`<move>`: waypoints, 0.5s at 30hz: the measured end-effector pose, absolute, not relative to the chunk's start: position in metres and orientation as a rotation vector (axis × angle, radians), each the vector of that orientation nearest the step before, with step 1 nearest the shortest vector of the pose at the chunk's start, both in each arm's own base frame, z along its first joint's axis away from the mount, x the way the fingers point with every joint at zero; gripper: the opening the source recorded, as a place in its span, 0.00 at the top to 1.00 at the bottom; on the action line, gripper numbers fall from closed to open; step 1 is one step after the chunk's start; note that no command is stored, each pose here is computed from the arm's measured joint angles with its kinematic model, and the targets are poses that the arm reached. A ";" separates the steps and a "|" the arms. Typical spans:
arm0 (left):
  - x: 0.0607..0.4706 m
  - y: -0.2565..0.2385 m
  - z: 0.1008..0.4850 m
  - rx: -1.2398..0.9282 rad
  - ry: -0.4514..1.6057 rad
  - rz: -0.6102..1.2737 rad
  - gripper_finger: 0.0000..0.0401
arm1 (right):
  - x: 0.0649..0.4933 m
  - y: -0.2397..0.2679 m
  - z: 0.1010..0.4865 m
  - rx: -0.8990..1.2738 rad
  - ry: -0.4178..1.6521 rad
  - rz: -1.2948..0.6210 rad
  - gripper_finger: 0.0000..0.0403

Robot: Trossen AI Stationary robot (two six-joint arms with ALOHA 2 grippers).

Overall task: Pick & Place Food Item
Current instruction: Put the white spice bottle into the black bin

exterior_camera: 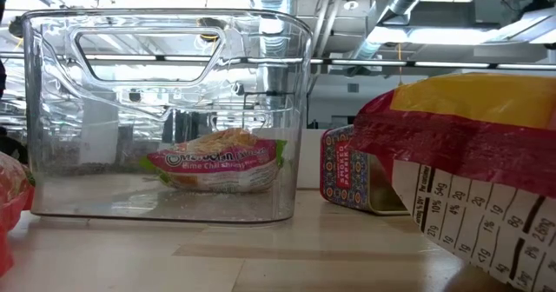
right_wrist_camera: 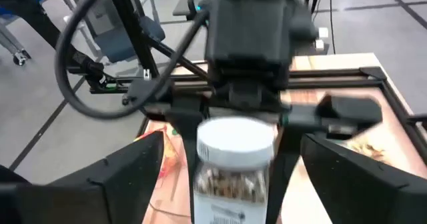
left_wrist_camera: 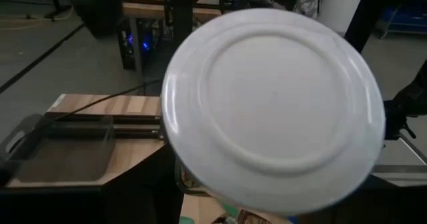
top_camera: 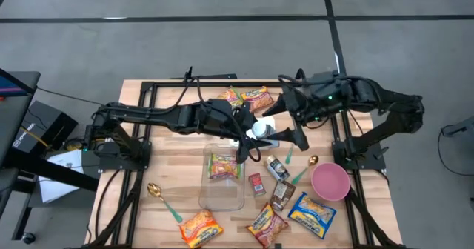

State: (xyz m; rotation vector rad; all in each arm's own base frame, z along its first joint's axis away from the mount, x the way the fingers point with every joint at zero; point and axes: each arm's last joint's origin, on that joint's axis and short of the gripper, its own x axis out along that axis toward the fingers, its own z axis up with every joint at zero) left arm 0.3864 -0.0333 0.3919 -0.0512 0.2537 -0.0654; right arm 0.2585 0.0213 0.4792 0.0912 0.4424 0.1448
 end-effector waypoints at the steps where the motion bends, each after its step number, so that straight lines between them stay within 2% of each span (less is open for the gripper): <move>1: 0.386 -0.034 0.391 -0.052 0.258 -0.063 0.51 | 0.260 0.021 0.481 0.084 0.447 0.141 0.13; 15: 0.386 -0.034 0.391 -0.075 0.263 -0.051 0.51 | 0.285 0.025 0.466 0.072 0.548 0.130 0.16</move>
